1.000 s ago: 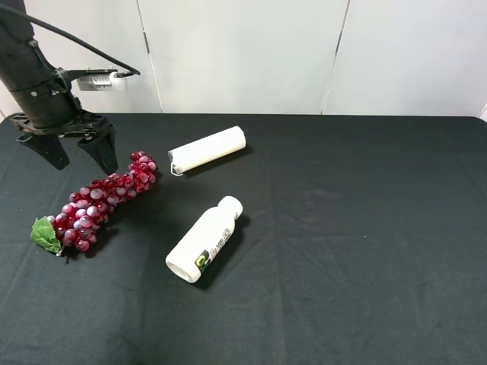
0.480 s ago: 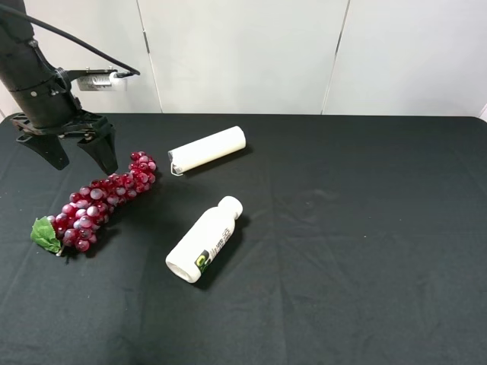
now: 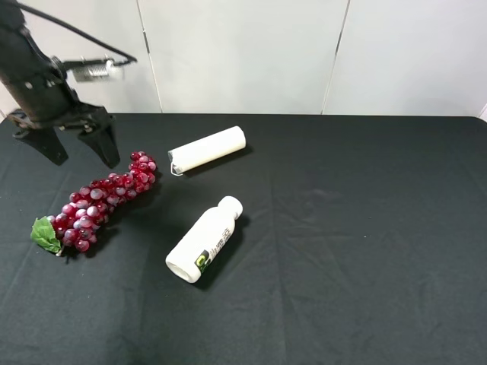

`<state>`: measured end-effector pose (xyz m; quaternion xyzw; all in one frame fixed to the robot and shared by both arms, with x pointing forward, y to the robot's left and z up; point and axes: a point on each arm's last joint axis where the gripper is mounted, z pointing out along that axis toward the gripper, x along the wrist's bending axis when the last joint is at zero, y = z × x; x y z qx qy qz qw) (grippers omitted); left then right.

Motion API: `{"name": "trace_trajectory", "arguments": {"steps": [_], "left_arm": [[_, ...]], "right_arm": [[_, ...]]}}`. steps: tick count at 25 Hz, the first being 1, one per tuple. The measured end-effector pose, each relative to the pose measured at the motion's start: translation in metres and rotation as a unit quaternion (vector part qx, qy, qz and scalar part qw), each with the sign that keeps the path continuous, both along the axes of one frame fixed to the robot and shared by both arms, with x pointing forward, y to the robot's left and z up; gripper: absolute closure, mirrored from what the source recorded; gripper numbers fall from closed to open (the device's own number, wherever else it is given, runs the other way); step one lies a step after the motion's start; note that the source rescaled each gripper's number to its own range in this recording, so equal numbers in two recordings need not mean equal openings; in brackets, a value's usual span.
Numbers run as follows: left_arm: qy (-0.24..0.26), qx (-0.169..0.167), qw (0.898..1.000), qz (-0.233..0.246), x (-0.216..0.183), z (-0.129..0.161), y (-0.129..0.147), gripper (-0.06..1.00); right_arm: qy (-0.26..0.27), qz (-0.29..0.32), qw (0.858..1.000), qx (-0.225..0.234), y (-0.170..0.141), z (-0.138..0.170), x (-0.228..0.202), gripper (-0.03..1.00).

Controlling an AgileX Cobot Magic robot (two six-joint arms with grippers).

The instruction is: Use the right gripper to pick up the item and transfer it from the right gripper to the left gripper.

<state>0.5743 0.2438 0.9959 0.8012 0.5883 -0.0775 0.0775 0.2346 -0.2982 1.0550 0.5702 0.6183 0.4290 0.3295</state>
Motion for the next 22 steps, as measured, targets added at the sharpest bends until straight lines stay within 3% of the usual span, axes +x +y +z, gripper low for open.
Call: {"name": "trace_trajectory", "arguments": {"steps": [7, 14, 22], "left_arm": [[-0.093, -0.006, 0.995, 0.045, -0.028, 0.068, 0.005, -0.06], [-0.202, -0.009, 0.975, 0.091, -0.086, 0.14, 0.015, -0.06], [-0.283, -0.025, 0.953, 0.106, -0.175, 0.165, 0.026, -0.06]], "right_arm": [[-0.001, 0.0, 1.0, 0.0, 0.0, 0.0, 0.0, -0.03], [-0.001, 0.0, 1.0, 0.0, 0.0, 0.0, 0.0, -0.03], [-0.001, 0.0, 1.0, 0.0, 0.0, 0.0, 0.0, -0.03]]}}
